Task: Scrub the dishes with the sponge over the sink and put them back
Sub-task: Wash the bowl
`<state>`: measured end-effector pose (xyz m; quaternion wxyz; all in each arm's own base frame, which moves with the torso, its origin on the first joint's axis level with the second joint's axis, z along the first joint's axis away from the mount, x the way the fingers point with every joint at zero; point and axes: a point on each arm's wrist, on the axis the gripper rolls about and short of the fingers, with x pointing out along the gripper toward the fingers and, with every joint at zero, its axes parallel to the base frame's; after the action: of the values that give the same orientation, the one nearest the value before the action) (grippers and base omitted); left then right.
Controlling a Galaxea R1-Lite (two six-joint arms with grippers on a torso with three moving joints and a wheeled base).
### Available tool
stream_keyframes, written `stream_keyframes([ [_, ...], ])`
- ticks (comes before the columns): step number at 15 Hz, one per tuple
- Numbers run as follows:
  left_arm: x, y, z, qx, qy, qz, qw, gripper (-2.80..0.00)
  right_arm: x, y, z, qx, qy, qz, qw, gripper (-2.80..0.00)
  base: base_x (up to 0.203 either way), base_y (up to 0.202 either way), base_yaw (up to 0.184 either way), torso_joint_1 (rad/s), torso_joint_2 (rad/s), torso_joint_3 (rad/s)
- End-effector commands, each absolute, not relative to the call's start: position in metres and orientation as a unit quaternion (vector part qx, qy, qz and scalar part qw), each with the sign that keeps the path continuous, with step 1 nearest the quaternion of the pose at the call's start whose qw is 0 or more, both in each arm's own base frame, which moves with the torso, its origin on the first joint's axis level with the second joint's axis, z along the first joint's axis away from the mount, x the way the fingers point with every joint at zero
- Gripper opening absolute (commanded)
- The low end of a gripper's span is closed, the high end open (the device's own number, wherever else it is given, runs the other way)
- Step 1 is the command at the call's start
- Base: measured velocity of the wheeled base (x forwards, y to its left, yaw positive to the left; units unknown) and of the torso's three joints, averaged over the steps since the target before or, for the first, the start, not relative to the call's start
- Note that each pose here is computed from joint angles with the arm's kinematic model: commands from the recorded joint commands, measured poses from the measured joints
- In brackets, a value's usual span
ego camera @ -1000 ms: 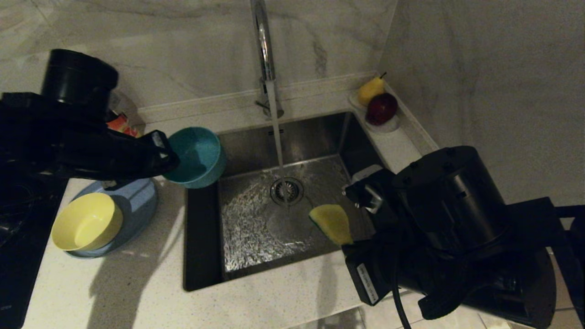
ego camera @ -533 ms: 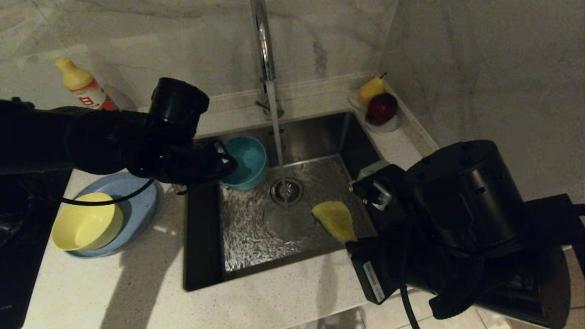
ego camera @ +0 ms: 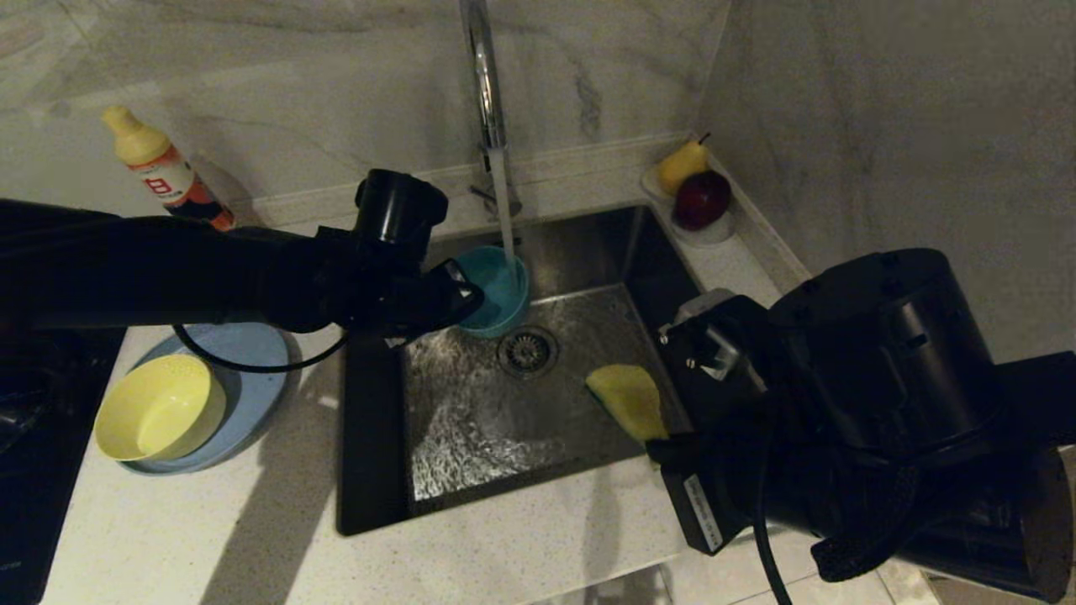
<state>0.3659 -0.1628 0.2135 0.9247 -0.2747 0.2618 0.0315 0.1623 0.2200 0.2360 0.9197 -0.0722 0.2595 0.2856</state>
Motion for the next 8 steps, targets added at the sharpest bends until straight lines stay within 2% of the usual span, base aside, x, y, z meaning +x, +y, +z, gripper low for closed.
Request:
stream_keyframes([
  [1, 0.3744, -0.1688, 0.2026, -0.274, 0.27, 0.035, 0.923, -2.8, 0.1625, 0.2185, 0.2366, -0.07, 0.259, 0.284, 0.92, -2.8, 0.0, 0.0, 0.0, 0.0, 0.0, 0.0],
  [8, 0.371, -0.1707, 0.2014, -0.273, 0.27, 0.045, 0.922, -2.8, 0.1628, 0.2169, 0.2399, -0.066, 0.255, 0.284, 0.922, -2.8, 0.0, 0.0, 0.0, 0.0, 0.0, 0.0],
])
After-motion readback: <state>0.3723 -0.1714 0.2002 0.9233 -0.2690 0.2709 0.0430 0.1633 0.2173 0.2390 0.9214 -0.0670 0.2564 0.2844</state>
